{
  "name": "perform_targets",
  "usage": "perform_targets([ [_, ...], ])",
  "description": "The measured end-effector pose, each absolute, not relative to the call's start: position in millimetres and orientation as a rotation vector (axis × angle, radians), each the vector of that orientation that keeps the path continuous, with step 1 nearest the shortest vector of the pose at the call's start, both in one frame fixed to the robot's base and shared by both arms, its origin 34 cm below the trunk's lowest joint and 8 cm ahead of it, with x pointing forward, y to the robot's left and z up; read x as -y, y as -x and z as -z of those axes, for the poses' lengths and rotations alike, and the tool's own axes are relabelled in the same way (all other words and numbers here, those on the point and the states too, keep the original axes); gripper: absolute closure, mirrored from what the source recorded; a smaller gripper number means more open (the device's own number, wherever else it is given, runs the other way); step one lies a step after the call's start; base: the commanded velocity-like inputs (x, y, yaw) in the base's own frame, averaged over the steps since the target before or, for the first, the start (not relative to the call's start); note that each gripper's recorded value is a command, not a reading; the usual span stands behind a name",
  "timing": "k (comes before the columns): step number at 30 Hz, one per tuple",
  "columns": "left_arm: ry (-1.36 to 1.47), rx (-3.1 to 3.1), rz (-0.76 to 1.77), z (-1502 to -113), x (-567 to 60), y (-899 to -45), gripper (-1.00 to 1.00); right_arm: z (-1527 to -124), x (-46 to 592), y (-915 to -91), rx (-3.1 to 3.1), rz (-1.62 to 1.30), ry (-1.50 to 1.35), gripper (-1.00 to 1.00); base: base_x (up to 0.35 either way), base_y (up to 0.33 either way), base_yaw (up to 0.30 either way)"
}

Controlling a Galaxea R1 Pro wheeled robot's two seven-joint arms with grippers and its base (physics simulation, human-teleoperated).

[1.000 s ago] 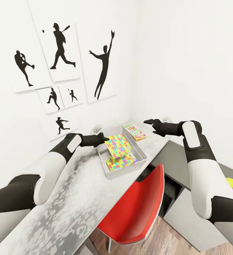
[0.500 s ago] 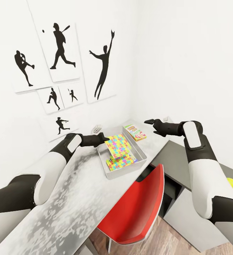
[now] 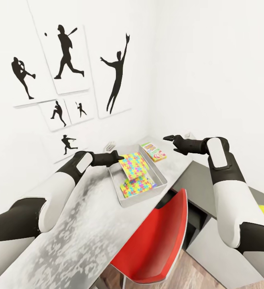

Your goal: Put all the toys in the child's room - the three board games (two on the bed and one on the table), the two jigsaw puzzles on the table, and the tennis ball on the table - inside the toy box on the table in the child's room.

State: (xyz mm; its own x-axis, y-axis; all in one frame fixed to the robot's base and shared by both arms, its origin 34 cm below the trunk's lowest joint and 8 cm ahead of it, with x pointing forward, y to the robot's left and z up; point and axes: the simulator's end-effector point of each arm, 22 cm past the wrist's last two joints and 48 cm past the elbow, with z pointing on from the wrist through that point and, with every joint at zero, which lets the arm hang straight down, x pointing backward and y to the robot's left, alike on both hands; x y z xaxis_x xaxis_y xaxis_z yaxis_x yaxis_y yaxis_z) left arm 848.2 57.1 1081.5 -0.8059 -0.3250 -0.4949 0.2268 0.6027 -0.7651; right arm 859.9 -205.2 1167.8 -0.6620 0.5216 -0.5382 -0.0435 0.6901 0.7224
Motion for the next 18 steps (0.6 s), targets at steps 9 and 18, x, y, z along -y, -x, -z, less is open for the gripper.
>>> perform_targets([
  [9,0.076,-2.217,1.177,-1081.9,-55.7,-848.1,1.0,-1167.8,204.9,-859.9,-2.126,-0.935,-0.365,-1.0,0.008,-0.001,0.0],
  [18,0.072,-2.218,1.179,-1082.1,-52.6,-847.2,1.0,-1167.9,204.8,-859.9,-2.126,-0.935,-0.364,-1.0,0.0,-0.081,0.0],
])
